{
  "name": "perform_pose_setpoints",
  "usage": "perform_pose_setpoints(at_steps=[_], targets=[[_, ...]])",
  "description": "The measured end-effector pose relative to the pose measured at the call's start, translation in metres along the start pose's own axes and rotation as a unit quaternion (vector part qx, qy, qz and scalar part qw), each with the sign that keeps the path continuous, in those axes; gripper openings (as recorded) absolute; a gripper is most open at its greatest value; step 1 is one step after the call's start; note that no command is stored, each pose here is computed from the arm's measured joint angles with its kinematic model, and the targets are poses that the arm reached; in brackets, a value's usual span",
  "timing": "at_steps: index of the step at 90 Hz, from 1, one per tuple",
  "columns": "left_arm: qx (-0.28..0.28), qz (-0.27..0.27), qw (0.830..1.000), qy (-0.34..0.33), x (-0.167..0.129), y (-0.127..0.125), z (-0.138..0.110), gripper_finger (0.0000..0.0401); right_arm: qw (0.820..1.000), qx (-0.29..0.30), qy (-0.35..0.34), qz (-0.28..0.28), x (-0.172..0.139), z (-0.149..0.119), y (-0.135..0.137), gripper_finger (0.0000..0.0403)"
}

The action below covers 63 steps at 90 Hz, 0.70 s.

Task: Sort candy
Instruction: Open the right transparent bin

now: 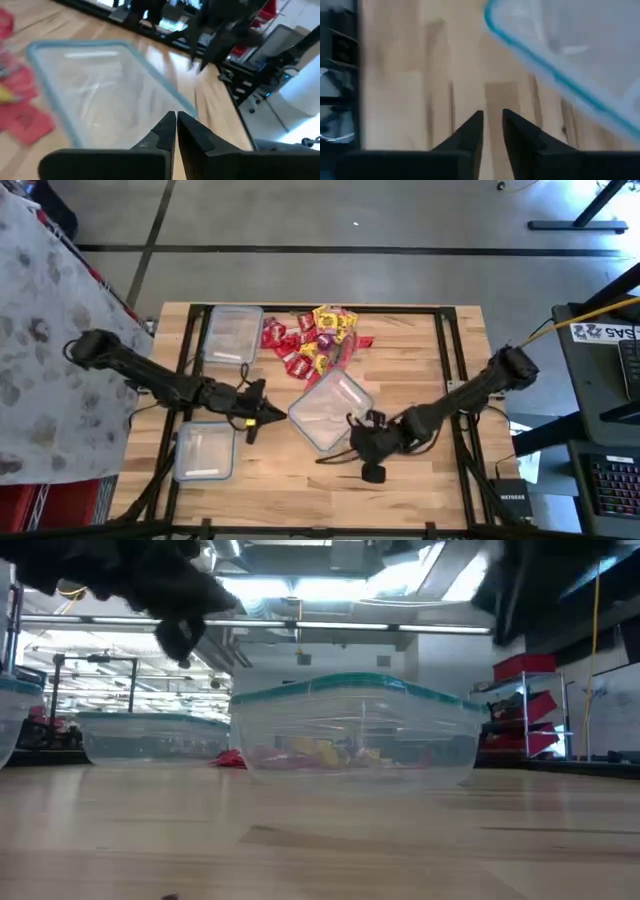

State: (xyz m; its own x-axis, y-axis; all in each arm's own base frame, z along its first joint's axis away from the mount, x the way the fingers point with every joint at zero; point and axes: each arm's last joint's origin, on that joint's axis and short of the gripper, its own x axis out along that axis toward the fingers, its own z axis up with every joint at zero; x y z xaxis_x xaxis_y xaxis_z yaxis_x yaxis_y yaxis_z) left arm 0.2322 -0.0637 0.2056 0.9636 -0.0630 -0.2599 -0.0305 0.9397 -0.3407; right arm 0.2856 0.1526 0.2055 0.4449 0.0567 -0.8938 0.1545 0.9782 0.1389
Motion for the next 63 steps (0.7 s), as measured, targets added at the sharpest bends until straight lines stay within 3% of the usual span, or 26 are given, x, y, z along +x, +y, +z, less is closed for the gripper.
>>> perform_pose_setpoints(at_steps=[13,25,33,44,53,63], targets=[[0.060,0.028,0.998,0.010,0.039,-0.011,0.016,0.0000,0.998,0.029,-0.043,0.029,0.039,-0.013,-0.008,0.0111],[0.099,0.055,0.993,0.039,0.076,-0.010,0.026,0.0000,0.983,0.067,-0.152,0.078,0.058,0.008,-0.014,0.0114],[0.111,0.074,0.989,0.057,0.094,-0.005,0.029,0.0000,0.971,0.070,-0.214,0.077,0.062,0.024,-0.016,0.0111],[0.110,0.090,0.988,0.067,0.107,0.001,0.035,0.0000,0.970,0.052,-0.222,0.082,0.055,0.030,-0.007,0.0111],[0.106,0.102,0.986,0.075,0.108,0.007,0.037,0.0000,0.976,0.032,-0.201,0.081,0.041,0.014,0.009,0.0111],[0.099,0.117,0.985,0.083,0.107,0.012,0.037,0.0000,0.981,0.040,-0.190,-0.004,0.042,-0.017,0.021,0.0111]])
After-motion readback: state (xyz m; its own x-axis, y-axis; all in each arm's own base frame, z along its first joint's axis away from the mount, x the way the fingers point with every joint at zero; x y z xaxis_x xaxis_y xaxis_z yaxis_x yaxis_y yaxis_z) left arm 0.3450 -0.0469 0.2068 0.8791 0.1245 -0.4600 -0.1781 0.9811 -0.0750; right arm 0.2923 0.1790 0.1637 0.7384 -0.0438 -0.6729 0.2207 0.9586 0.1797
